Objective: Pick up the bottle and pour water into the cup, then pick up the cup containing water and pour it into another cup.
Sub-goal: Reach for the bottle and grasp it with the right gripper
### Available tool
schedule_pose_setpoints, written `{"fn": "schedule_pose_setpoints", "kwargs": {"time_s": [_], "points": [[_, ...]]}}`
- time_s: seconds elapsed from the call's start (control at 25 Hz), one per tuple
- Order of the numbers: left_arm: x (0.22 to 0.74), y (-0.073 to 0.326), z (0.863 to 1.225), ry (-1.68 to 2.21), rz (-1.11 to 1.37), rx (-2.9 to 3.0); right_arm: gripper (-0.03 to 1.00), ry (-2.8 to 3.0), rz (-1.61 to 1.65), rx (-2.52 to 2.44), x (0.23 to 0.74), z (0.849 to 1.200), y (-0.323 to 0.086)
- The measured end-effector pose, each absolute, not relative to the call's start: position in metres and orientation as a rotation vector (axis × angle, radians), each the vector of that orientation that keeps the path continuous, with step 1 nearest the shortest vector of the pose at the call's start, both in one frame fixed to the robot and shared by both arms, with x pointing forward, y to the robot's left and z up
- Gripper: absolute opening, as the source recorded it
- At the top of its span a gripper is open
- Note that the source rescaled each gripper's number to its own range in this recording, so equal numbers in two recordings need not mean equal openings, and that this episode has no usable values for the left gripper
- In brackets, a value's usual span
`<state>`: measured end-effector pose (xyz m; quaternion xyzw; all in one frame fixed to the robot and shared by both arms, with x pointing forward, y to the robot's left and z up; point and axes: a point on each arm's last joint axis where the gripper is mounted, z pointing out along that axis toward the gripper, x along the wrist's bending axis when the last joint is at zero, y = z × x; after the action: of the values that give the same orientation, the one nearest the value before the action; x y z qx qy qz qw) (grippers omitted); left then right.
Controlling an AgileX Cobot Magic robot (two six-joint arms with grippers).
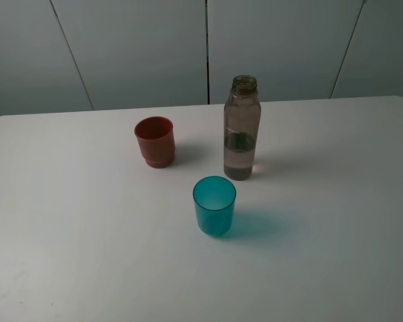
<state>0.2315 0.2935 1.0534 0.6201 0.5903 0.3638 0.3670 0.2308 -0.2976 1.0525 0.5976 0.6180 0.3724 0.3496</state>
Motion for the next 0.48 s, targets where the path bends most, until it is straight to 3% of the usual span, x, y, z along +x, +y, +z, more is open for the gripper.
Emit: {"fn": "schedule_pose_setpoints", "kwargs": {"time_s": [0.48], "points": [[0.2315, 0.2935, 1.0534, 1.517, 0.935, 1.593, 1.00, 1.601, 0.965, 1.548, 0.2308, 1.0525, -0.2976]]}}
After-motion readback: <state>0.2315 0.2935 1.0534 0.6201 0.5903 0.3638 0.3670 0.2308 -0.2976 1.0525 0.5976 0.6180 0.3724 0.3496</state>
